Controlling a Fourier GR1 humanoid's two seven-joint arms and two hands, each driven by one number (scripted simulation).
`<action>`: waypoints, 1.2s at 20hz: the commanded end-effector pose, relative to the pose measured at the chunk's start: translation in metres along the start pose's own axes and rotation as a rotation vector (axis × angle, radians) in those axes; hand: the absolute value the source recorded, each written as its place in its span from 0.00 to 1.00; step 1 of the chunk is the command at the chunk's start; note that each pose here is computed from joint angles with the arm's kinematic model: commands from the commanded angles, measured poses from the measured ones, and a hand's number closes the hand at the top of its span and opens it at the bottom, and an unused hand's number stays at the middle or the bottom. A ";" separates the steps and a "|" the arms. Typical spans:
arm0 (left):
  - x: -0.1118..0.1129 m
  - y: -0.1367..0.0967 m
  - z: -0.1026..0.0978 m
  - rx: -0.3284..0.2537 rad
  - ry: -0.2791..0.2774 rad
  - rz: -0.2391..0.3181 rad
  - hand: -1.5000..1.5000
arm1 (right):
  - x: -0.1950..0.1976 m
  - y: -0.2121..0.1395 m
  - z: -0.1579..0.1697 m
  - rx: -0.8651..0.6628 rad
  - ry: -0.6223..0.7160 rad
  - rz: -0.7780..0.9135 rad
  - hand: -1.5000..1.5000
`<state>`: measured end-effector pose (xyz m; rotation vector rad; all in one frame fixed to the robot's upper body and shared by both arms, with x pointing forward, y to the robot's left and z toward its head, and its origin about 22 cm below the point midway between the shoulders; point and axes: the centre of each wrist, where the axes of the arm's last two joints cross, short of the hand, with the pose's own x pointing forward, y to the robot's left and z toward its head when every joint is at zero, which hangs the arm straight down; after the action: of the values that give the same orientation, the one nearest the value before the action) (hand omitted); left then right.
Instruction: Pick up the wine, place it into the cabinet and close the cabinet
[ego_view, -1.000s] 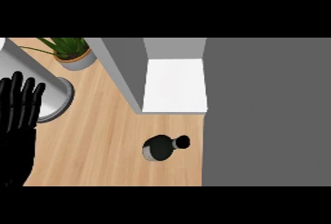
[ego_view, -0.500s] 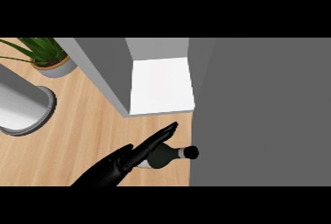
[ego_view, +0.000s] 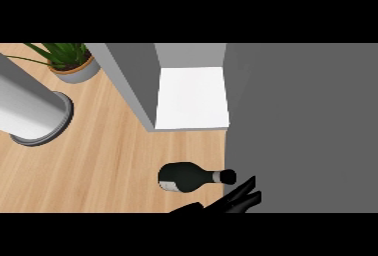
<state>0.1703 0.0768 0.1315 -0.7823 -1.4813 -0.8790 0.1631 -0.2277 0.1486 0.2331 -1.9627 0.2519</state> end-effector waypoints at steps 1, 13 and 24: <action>0.024 -0.048 -0.005 -0.139 -0.058 0.036 0.00 | 0.033 0.011 0.009 0.014 -0.012 -0.046 0.00; 0.041 -0.071 0.000 -0.116 -0.058 0.042 0.00 | 0.030 0.010 -0.005 -0.001 -0.008 -0.033 0.00; 0.045 -0.067 -0.002 0.023 -0.017 0.071 0.00 | 0.051 0.005 0.000 -0.003 -0.004 -0.015 0.00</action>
<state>0.1384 0.0613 0.1522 -0.5980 -1.4529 -0.8225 0.1539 -0.2192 0.1797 0.2187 -1.9439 0.2459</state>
